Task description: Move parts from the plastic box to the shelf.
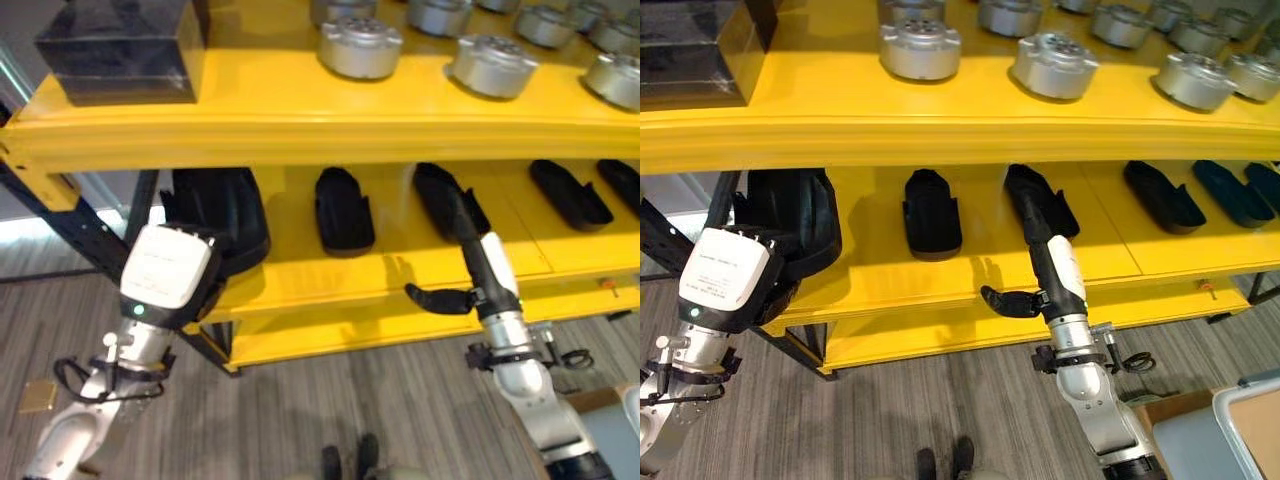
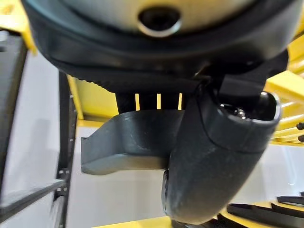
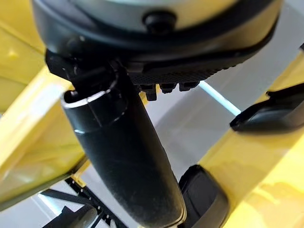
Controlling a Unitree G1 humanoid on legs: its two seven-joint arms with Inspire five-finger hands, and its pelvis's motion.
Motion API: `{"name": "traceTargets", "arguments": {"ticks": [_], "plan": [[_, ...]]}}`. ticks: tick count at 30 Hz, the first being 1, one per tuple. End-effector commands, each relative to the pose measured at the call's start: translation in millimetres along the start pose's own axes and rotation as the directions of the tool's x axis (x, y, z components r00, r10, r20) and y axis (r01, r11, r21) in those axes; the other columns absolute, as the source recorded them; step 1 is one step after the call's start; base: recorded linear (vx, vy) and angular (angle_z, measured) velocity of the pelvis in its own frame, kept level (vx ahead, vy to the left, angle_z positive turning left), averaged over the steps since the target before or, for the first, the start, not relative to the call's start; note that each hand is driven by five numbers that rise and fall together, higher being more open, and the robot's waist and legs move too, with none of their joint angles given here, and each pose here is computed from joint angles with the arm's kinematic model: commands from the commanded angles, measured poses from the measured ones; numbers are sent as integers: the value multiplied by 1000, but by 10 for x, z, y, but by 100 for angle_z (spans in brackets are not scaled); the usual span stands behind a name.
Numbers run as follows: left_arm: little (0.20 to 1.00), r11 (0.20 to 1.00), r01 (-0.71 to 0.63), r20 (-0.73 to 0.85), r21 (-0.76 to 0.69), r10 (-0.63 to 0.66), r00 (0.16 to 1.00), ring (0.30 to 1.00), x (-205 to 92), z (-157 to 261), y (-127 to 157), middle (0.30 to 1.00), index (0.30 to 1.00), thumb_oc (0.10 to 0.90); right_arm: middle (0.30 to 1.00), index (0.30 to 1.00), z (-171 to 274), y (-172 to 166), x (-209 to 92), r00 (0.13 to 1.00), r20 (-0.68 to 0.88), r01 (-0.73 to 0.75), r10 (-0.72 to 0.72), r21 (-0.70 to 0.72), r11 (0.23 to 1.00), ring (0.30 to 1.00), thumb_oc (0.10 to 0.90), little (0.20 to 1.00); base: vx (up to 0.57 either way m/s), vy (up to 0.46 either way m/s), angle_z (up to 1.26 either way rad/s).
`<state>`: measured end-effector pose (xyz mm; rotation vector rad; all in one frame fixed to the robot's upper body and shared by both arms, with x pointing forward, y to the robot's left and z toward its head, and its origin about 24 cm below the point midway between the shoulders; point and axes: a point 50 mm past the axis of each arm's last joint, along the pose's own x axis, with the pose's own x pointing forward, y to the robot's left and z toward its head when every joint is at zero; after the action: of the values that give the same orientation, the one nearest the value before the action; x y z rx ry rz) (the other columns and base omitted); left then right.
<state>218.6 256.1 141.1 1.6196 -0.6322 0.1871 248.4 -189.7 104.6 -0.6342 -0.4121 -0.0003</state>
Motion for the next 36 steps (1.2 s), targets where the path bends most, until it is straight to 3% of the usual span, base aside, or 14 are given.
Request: {"name": "traceTargets", "arguments": {"ticks": [1, 13, 36], "plan": [[300, 947, -321, 80, -34, 322, 943, 300, 363, 98, 468, 300, 300, 400, 1000, 1000, 400, -367, 281, 952, 263, 153, -154, 23, 988, 1000, 900, 1000, -39, -29, 20], [300, 910, -367, 155, -196, 398, 904, 300, 568, 352, 540, 300, 300, 400, 1000, 1000, 340, -442, 224, 948, 233, 225, -217, -10, 974, 1000, 900, 1000, 72, 161, 21], [300, 911, -326, 160, -254, 372, 914, 300, 587, 468, 471, 300, 300, 400, 1000, 1000, 356, -227, 236, 963, 211, 166, -170, 38, 985, 1000, 900, 1000, 14, 24, -9]]}}
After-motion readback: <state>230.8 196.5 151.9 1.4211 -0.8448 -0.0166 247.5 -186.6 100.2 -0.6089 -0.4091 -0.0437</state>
